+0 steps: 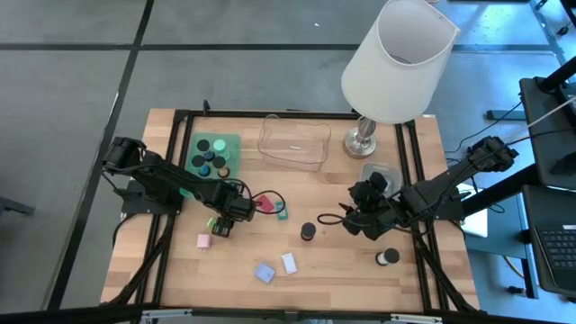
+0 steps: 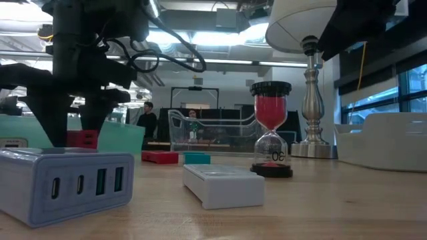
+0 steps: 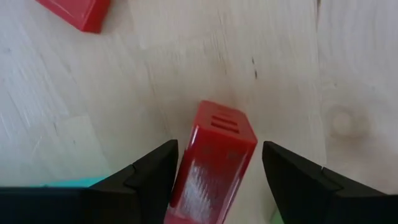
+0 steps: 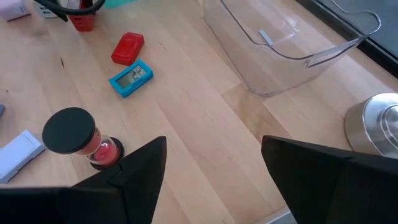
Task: Pick & Place Office items
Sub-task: Put the red charger adapter into the gray bin
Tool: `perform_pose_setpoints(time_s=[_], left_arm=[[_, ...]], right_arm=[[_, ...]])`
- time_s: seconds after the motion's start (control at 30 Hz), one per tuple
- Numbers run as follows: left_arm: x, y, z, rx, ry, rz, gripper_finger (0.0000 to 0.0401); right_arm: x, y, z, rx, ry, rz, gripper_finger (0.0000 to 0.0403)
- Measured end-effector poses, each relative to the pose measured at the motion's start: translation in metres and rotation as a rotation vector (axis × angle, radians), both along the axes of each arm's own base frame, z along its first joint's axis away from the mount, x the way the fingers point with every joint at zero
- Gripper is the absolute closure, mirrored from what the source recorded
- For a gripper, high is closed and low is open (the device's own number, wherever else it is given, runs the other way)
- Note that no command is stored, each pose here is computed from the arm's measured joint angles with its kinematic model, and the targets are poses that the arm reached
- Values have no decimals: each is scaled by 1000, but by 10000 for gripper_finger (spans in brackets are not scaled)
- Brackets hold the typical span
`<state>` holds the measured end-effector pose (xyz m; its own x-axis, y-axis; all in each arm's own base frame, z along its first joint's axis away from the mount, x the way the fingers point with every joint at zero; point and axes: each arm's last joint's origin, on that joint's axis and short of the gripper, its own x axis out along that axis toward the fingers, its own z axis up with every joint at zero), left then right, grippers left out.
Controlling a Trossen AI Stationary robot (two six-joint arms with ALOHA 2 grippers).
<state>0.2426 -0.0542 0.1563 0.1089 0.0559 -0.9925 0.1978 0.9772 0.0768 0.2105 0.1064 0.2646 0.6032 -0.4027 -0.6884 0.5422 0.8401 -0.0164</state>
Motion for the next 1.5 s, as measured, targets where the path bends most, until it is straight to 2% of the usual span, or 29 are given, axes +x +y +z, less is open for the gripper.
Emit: perform_pose_setpoints(time_s=[0.17, 0.33, 0.43, 0.57, 0.73, 0.87, 0.97, 1.17, 1.5], left_arm=[[-1, 0, 0, 5, 11, 26, 212], [-1, 0, 0, -5, 10, 62, 281], [1, -1, 3, -14, -1, 106, 286], [16, -5, 21, -69, -73, 156, 286], [43, -17, 56, -123, -281, 146, 286], [62, -22, 76, -95, -497, 107, 286], [73, -17, 81, -72, -605, 104, 286], [96, 12, 71, -55, -686, 197, 286], [129, 52, 28, -176, -690, 295, 286]], right_arm=[[0, 0, 0, 0, 0, 0, 136], [0, 0, 0, 0, 0, 0, 136], [0, 0, 0, 0, 0, 0, 136], [0, 0, 0, 1, -1, 0, 136], [0, 0, 0, 4, -5, 0, 136], [0, 0, 0, 3, -5, 1, 136], [0, 0, 0, 3, -5, 1, 136], [0, 0, 0, 3, -4, 1, 136], [0, 1, 0, 3, -6, 2, 136]])
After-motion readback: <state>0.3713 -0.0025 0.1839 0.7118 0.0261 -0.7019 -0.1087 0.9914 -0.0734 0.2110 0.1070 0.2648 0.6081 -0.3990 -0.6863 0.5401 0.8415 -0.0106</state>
